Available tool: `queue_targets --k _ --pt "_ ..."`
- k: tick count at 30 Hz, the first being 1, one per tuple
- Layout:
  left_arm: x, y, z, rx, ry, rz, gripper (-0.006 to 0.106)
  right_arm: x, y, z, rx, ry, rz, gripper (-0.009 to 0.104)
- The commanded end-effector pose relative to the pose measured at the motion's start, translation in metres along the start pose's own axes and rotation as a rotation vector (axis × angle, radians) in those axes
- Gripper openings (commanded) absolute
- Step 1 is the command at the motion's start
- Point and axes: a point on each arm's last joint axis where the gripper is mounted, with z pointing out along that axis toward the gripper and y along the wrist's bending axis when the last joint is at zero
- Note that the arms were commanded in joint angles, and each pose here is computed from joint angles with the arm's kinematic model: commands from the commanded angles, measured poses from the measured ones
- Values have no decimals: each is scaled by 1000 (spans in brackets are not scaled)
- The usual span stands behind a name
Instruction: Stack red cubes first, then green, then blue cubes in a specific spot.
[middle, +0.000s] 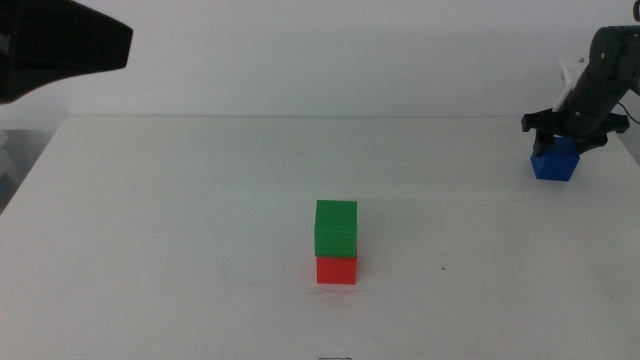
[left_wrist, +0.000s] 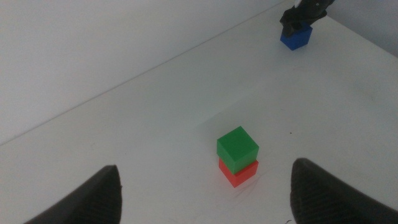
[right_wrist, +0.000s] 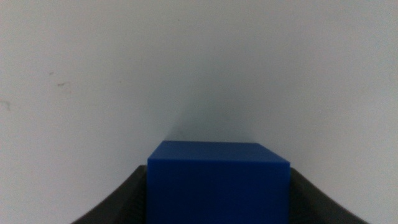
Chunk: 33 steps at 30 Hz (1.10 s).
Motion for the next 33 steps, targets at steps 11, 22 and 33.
queue_targets --k 11,22,33 --pt "-10 -1 -6 -3 -89 -18 92 13 7 -106 16 -167 25 -1" --pt "-10 -1 -6 -3 -89 -18 92 110 57 -216 41 -350 44 -1" --pt "-10 -1 -6 -3 -89 -18 92 171 180 -260 -161 -378 -72 -1"
